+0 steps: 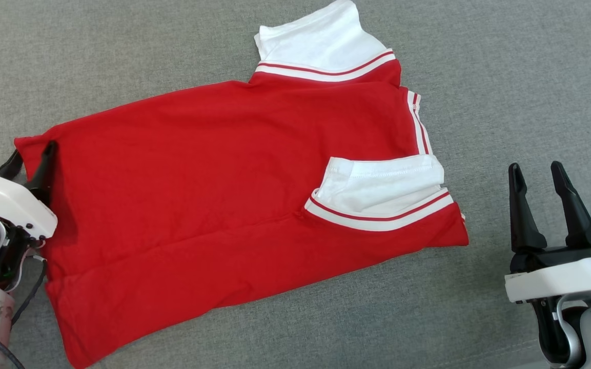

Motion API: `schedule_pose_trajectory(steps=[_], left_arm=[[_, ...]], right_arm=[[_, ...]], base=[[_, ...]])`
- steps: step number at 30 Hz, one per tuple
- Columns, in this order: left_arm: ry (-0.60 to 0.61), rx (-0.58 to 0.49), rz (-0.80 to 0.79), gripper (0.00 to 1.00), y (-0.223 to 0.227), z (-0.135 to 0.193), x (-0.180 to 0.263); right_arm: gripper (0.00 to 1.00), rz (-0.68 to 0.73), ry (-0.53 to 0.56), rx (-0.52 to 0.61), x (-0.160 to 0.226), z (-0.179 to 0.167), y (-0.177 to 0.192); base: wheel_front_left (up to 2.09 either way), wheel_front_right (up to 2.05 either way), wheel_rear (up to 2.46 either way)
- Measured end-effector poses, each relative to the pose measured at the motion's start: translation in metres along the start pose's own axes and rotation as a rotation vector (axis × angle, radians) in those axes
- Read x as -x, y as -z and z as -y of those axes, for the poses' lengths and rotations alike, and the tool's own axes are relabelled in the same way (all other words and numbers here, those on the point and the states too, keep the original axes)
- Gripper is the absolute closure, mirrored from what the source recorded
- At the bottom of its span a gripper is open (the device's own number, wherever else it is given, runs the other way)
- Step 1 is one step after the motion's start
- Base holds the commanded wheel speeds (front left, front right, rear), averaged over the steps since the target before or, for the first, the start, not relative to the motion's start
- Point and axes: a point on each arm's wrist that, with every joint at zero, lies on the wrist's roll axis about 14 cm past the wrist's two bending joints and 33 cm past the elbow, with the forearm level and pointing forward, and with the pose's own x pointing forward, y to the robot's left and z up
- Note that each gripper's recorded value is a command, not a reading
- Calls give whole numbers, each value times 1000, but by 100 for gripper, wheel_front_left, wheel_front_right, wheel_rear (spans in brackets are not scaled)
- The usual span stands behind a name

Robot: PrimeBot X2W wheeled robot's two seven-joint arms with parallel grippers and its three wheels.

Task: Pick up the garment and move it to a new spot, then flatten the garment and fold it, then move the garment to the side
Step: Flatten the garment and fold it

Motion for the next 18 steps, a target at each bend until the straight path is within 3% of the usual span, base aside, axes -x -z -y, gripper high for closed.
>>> schedule_pose_trajectory(steps=[2, 3, 9, 13, 18], left_arm=[[-5, 3, -8, 94, 1, -2, -1], [-7, 1, -10, 100, 1, -3, -1], [0, -19, 24, 100, -1, -2, 0], [28, -42, 54, 100, -7, 7, 1], [71, -61, 101, 100, -21, 22, 0]], right_arm=[[0, 3, -2, 5, -1, 1, -2], [0, 3, -3, 6, -1, 1, -2], [0, 76, -11, 19, -22, 10, -32], [0, 111, -22, 72, -61, 25, -63], [0, 30, -123, 91, -113, 1, -58]], base=[[0, 0, 0], [0, 0, 0], [0, 0, 0], [0, 0, 0], [0, 0, 0]])
